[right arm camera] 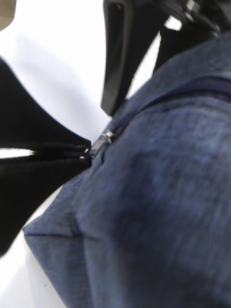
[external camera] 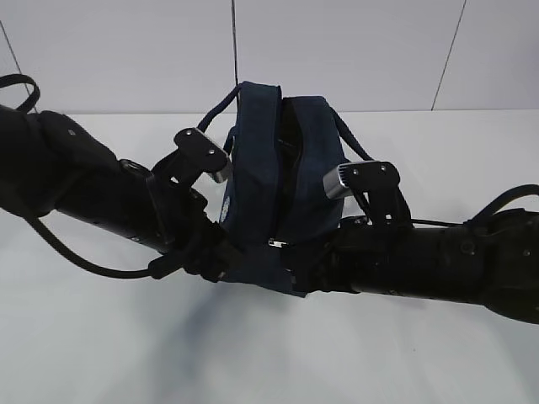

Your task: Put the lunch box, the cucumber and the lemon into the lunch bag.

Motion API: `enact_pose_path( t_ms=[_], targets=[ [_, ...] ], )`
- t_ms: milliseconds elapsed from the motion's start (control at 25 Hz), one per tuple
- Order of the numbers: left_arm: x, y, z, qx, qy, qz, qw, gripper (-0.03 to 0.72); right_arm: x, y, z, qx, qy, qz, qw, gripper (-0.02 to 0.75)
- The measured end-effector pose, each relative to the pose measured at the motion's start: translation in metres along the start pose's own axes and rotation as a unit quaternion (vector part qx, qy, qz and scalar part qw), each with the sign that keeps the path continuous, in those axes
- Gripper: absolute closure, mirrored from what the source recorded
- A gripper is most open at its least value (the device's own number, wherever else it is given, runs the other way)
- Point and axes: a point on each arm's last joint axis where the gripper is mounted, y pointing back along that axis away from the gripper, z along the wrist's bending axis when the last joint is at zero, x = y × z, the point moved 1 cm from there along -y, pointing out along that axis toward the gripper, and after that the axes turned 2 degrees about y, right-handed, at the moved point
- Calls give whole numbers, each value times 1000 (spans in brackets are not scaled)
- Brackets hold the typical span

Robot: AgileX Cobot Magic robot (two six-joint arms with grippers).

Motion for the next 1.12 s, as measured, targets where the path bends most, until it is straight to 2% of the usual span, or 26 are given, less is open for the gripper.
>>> enact_pose_path(
  t_ms=[200, 280, 440, 520, 840, 1120],
  targets=[
    [-5, -12, 4, 2, 8, -1, 1000, 401, 0, 0, 0, 0, 0, 0, 1000, 731],
    [-4, -16, 5, 4, 15, 2, 1000, 435, 0, 0, 0, 0, -1, 0, 1000, 731],
    [-5, -16, 4, 6, 21, -1, 1000, 613, 0, 0, 0, 1, -2, -1, 1000, 731],
    [-5, -16, 3, 6, 21, -1, 1000, 669, 0, 0, 0, 1, -2, -1, 1000, 731],
    [-6, -15, 3, 6, 21, -3, 1000, 683, -4, 1, 2, -8, -6, -17, 1000, 731],
    [-10, -10, 3, 4, 19, -11, 1000, 683, -27, 19, 11, -10, 6, -58, 998, 731]
  ],
)
